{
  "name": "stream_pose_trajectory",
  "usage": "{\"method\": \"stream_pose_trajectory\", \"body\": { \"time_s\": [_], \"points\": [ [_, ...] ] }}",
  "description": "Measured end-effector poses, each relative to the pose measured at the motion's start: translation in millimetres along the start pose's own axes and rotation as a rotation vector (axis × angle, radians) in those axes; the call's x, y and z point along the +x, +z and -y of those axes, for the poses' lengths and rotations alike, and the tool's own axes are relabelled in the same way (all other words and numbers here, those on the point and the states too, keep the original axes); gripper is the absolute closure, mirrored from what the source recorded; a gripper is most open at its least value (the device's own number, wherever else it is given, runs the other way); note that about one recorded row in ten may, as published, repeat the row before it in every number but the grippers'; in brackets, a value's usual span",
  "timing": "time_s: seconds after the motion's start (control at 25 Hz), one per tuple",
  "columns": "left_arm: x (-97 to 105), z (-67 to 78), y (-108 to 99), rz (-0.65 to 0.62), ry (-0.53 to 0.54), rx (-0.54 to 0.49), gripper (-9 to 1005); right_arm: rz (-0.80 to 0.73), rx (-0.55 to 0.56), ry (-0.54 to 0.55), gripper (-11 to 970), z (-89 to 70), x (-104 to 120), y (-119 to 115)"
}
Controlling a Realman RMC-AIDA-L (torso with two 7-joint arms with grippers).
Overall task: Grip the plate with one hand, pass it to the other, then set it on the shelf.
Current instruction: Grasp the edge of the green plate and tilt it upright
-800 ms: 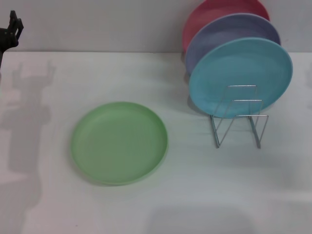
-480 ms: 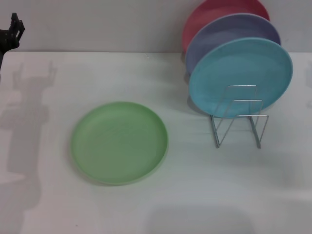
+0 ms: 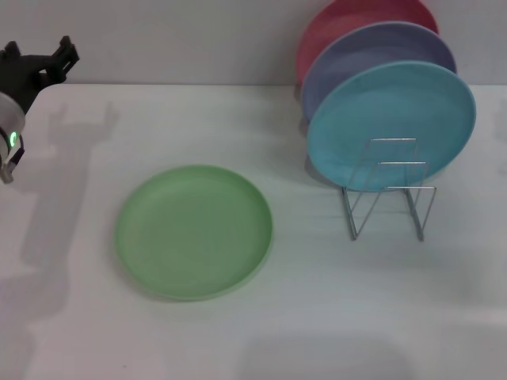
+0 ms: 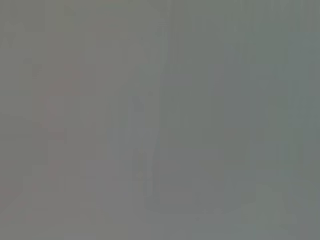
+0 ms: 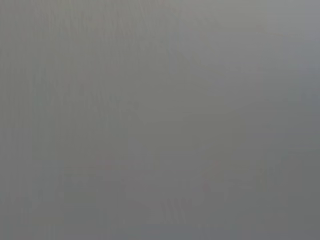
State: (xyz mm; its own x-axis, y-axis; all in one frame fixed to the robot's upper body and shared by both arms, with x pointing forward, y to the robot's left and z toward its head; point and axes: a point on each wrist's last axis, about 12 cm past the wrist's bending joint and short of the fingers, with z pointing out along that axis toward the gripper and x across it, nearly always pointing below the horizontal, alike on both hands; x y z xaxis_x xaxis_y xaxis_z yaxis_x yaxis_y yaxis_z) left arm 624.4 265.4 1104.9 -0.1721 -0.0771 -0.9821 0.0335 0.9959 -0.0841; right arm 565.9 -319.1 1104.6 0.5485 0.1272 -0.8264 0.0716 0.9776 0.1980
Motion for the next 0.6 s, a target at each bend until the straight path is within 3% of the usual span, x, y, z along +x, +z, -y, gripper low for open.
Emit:
{"method": "stream_pose_trajectory", "body": {
  "time_s": [0.32,0.6],
  "points": [
    [-38,-4.5,2,-0.285,-0.103,0.161,161,0.003,0.001,0.002,327,-0.1,0,1],
    [-49,-15.1,-13,-0.495,-0.165,0.291,163,0.012,0.000,-0.001,327,0.9,-2,6]
  ]
}}
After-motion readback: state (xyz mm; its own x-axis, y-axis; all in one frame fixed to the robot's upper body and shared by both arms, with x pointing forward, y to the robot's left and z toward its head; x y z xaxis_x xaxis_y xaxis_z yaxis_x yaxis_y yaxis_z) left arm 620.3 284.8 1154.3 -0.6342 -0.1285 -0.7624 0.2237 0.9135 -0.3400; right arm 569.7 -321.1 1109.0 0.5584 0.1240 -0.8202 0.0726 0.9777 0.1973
